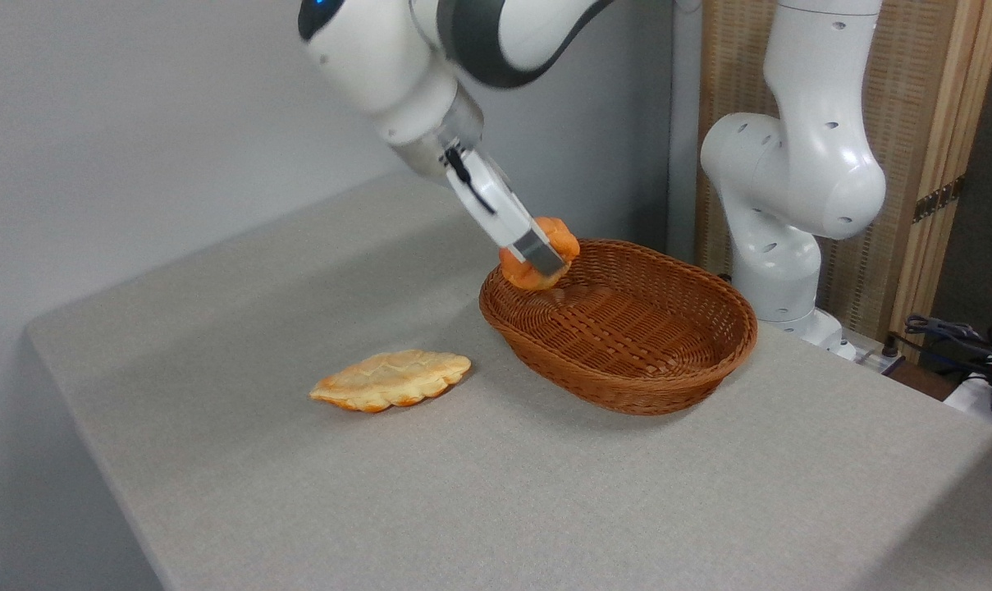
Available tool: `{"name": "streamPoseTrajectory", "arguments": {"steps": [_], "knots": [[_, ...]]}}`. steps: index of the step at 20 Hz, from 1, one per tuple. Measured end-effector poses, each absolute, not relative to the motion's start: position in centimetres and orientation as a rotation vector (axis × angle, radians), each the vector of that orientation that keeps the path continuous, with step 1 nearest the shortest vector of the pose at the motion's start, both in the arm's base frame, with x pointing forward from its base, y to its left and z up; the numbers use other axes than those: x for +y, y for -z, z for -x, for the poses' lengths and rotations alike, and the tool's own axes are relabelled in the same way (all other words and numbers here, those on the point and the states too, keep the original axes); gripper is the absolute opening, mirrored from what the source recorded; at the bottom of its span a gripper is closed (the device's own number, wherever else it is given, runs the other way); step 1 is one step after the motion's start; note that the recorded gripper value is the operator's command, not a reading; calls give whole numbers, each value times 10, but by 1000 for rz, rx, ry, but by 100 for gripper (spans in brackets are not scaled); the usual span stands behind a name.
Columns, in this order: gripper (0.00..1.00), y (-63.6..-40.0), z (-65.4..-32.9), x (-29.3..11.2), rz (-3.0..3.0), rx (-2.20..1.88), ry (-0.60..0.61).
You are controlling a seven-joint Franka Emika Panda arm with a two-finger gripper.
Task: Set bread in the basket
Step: 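Lower the roll into the basket and release it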
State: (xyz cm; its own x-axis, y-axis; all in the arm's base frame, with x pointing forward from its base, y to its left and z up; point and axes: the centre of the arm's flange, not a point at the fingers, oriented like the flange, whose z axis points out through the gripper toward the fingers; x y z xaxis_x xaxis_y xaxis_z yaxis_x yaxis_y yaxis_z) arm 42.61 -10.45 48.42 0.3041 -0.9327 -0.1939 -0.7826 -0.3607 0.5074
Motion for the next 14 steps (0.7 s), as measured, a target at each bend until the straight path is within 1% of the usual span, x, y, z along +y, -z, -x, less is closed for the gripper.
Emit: {"name": "streamPoseTrajectory", "arguments": {"steps": [3, 5, 14], "knots": [[100, -462, -427, -121, -2212, -1568, 738], [100, -455, -428, -127, -2199, -1575, 756], [100, -458, -431, -129, -2207, -1588, 735]]}}
